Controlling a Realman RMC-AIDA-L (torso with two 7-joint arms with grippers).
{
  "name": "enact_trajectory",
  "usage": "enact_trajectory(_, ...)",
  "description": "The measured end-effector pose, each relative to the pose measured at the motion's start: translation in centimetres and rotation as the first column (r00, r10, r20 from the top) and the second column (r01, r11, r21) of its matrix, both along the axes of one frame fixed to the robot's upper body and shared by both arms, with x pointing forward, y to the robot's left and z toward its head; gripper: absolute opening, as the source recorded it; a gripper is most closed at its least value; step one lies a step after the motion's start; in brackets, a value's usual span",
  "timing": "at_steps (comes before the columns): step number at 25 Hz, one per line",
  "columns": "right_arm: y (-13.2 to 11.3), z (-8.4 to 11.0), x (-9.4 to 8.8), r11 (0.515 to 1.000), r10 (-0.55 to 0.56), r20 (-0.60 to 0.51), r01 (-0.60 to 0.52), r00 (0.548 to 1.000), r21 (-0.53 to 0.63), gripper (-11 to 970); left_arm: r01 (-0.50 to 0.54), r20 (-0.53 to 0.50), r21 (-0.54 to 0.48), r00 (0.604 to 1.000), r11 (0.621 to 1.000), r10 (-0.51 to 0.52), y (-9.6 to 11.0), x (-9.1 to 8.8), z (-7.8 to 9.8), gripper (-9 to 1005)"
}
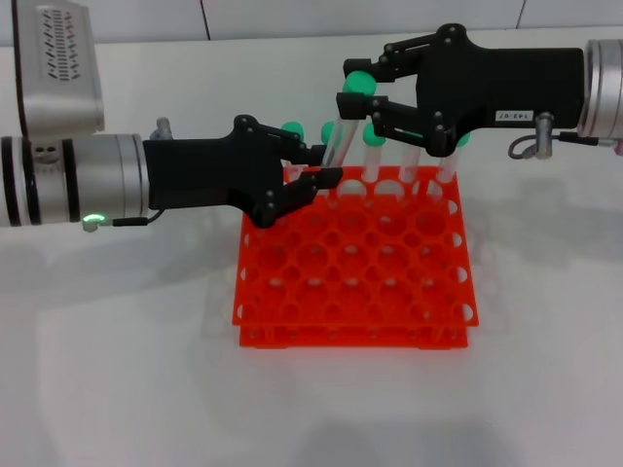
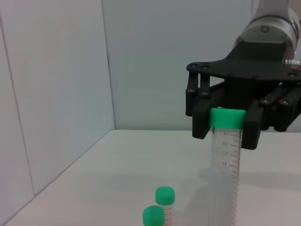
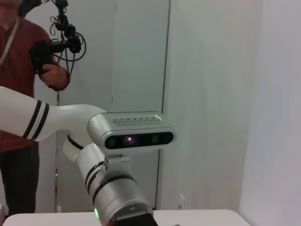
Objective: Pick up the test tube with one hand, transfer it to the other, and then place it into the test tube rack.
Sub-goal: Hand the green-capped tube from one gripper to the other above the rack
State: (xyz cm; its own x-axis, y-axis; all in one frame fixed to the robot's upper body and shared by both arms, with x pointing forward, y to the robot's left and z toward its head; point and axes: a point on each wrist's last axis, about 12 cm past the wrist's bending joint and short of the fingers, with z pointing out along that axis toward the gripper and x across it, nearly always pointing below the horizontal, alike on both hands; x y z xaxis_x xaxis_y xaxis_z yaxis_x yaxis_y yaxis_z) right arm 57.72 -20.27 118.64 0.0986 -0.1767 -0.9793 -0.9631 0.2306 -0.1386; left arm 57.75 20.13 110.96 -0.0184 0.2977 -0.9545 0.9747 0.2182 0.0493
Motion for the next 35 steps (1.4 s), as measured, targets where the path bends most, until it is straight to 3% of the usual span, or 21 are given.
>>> enact_trajectory(21,0.6,0.3,-0.1,1.000,0.017,0.010,-0.017,1.000,0.004,266,0.022,-0.014,-0.007,1.000,1.000,-0.022,-0.1,-0.5,-0.1,350)
enact_trajectory(28,0.6,0.3,-0.1,1.000,0.015,0.010,-0.016,1.000,0.006,266,0.003,-0.022,-0.014,1.000,1.000,-0.003,0.9,-1.1,0.0,354)
enact_trajectory(35,0.8,0.3,0.0,1.000,0.014,0.010,-0.014,1.000,0.005,266,-0.051,-0.033,-0.013,0.998,0.999,0.050,2.4,-1.6,0.4,557)
